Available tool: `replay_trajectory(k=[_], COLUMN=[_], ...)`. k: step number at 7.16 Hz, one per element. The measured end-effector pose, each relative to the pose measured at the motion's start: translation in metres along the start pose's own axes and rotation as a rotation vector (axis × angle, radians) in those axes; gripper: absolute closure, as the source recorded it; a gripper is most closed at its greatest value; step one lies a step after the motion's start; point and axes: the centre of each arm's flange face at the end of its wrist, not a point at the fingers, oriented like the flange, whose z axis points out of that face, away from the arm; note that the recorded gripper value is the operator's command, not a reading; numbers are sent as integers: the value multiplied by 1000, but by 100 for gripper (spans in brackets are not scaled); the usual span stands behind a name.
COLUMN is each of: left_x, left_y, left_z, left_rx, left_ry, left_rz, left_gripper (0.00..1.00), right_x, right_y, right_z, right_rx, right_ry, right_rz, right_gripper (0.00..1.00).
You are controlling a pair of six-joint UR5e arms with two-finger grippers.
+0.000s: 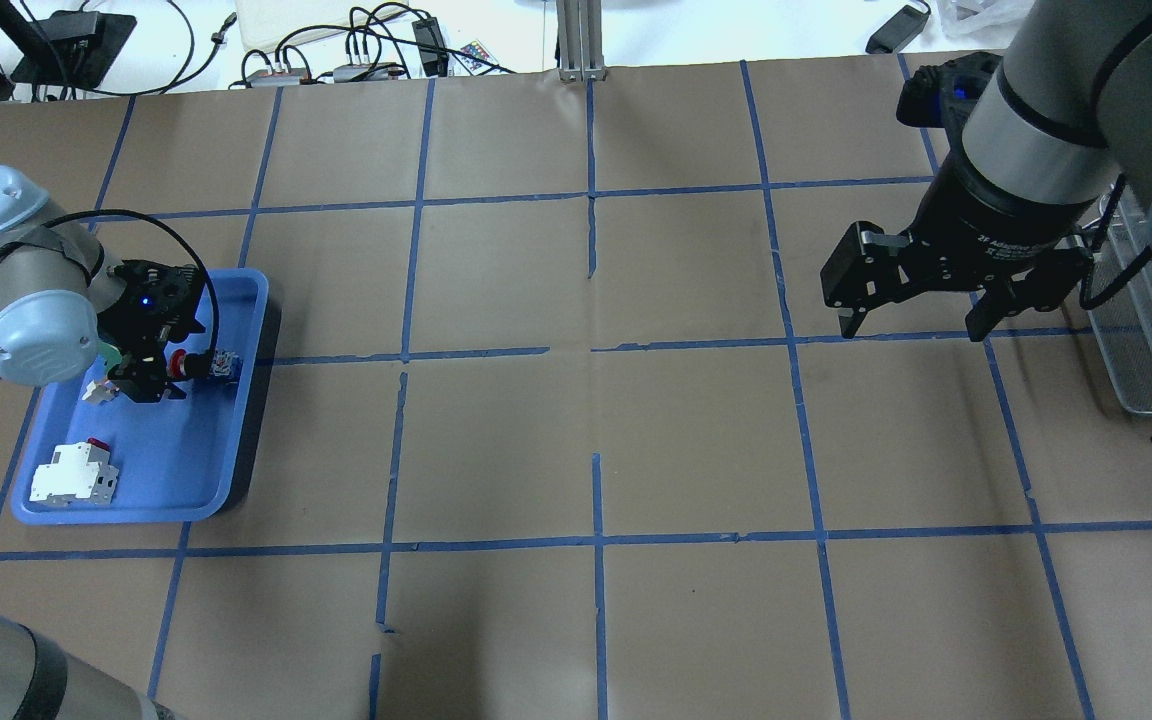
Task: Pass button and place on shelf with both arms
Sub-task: 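Close the left gripper on the red push button's cap end, then lift the button and carry it toward the table center while the right gripper approaches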
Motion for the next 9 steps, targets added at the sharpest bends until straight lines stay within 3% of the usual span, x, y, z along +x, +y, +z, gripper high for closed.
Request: replay_trajectory(k=[1, 3, 4, 7, 9], left_x=[-1, -2, -2, -8, -24], left_y=[0, 1, 2, 1, -26], left_z=[1, 1, -1, -25, -65], left_rx=[0, -2, -4, -13, 3], left_ry=[-2, -4, -7, -17, -17], left_rz=[0, 0, 1, 9, 9], left_gripper=[58, 92, 100, 100, 100], right_x=[-2, -3, -3, -3, -2], right_y=[1, 0, -1, -4, -11], right_z=[-1, -1, 2, -5, -8], right_rx=[2, 4, 3, 39, 77], right_ry=[-17, -26, -23, -26, -28], right_rz=[2, -1, -5, -10, -22], right_gripper=[0, 0, 0, 0, 0])
